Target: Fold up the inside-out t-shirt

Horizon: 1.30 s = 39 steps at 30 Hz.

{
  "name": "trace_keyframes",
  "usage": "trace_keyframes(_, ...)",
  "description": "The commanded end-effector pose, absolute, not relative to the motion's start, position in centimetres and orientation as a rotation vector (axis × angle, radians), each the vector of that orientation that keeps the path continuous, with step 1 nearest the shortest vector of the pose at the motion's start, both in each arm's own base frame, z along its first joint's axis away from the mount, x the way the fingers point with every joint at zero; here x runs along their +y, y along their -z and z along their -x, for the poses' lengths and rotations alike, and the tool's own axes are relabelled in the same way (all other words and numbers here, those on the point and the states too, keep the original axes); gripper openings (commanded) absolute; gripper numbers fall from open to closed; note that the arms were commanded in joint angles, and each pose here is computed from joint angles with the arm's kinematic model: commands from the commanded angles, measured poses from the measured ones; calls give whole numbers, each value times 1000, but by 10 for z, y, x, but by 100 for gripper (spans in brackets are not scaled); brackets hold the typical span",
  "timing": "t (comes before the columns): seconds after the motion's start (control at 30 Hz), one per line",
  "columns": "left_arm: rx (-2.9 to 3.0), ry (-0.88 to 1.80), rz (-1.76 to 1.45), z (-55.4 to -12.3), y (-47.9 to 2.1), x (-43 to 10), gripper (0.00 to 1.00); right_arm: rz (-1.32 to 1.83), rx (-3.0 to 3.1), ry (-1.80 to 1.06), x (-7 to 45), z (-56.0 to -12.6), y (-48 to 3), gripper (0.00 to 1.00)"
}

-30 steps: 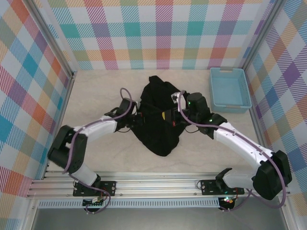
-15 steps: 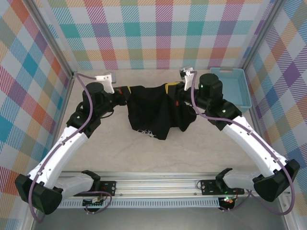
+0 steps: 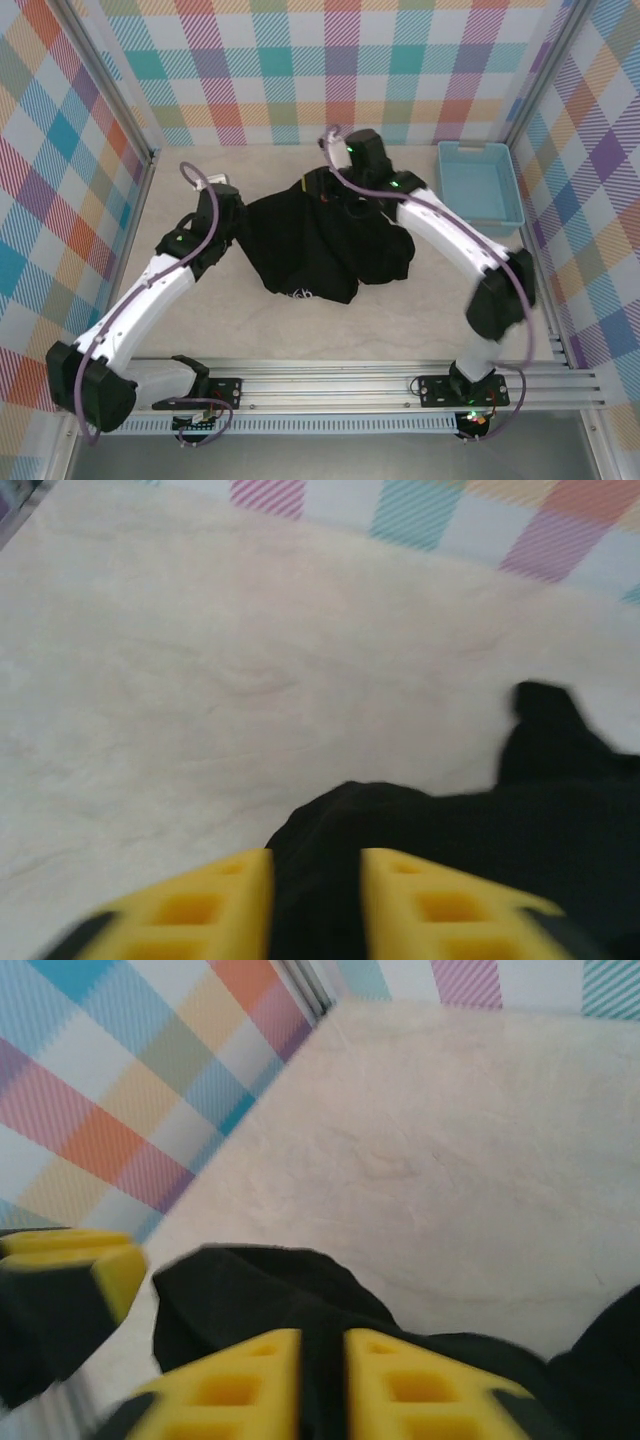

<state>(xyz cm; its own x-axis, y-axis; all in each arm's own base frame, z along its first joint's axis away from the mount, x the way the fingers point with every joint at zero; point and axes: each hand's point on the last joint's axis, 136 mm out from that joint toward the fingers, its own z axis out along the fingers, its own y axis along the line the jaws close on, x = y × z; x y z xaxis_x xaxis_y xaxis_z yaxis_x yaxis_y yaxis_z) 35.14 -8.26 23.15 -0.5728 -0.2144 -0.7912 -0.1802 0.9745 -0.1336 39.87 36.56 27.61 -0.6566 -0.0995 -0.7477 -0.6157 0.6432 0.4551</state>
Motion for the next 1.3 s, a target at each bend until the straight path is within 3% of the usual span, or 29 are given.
trace_keyframes(0.0, 2302, -30, 301, -333, -190, -72, 65, 611, 2352, -861, 361, -393, -222, 40)
trace_keyframes(0.13, 2351, 279, 151, -306, -165, -128, 82, 668, 2356, -666, 322, -374, -207, 57)
trace_keyframes(0.27, 2394, 716, 27, -283, -142, -205, 85, 716, 2475, -555, 280, -328, -167, 64)
trace_keyframes(0.47, 2462, 700, -41, -294, -112, -242, 84, 681, 2643, -398, 235, -288, -98, 73)
trace_keyframes(0.57, 2519, 621, -36, -306, -93, -244, 72, 675, 2674, -341, 233, -296, -70, 73)
trace_keyframes(0.63, 2537, 573, -36, -309, -88, -241, 55, 676, 2682, -323, 236, -304, -60, 63)
trace_keyframes(0.8, 2480, 470, -20, -304, -120, -204, 11, 583, 2649, -198, 209, -327, -77, 2)
trace_keyframes(0.83, 2476, 445, 0, -299, -126, -190, 1, 550, 2635, -170, 199, -329, -85, 0)
trace_keyframes(0.87, 2466, 435, 19, -296, -132, -180, 0, 513, 2619, -138, 187, -329, -96, 0)
trace_keyframes(1.03, 2422, 483, 44, -273, -166, -148, 0, 393, 2504, 27, 134, -317, -162, 0)
trace_keyframes(1.27, 2480, 660, -68, -249, -172, -167, 0, 325, 2355, 85, 115, -332, -228, 0)
